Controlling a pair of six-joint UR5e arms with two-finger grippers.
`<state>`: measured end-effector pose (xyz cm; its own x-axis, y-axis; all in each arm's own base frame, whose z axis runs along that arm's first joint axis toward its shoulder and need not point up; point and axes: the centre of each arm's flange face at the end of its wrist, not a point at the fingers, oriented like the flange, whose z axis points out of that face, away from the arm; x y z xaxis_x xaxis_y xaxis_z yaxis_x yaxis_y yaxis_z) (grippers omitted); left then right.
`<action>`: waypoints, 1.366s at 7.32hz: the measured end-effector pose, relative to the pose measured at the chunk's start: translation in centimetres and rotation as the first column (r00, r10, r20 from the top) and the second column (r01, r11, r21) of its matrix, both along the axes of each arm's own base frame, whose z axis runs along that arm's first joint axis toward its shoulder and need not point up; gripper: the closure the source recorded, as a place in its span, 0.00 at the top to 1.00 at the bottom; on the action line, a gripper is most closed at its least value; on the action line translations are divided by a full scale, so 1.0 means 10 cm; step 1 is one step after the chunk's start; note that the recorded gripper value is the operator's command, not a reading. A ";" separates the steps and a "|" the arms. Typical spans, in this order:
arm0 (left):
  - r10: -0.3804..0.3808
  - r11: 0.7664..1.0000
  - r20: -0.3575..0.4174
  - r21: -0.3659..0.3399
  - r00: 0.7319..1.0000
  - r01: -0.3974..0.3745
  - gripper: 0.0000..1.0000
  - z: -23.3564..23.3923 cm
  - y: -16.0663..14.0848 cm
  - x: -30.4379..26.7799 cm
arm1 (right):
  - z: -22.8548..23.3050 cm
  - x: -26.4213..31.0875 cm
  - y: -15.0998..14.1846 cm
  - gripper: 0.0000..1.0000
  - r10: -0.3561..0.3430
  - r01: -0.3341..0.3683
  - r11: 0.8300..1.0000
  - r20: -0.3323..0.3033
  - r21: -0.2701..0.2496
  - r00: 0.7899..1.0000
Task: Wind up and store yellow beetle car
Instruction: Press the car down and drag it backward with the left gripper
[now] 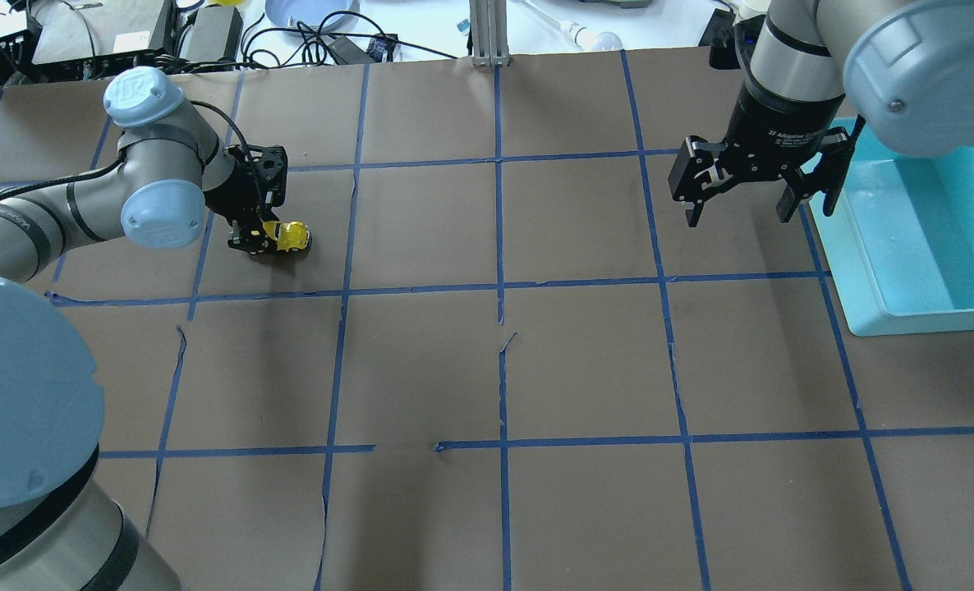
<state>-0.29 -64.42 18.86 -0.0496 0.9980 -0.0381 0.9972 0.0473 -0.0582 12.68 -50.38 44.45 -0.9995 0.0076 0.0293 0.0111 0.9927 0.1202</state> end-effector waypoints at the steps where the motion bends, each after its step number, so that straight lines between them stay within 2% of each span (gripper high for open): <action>1: -0.001 1.000 0.003 -0.004 1.000 0.001 0.41 0.01 0.00 0.01 | 0.00 0.00 0.00 1.00 0.000 0.000 1.000 0.000 0.000 1.000; 5: 0.001 1.000 0.009 -0.019 1.000 -0.001 0.41 0.01 0.01 0.18 | -0.01 0.00 0.01 1.00 0.001 0.000 1.000 -0.001 0.009 1.000; 10: -0.001 0.999 0.012 -0.032 1.000 0.001 0.41 -0.05 0.08 0.72 | -0.02 -0.02 0.00 1.00 -0.002 0.002 1.000 -0.001 0.010 1.000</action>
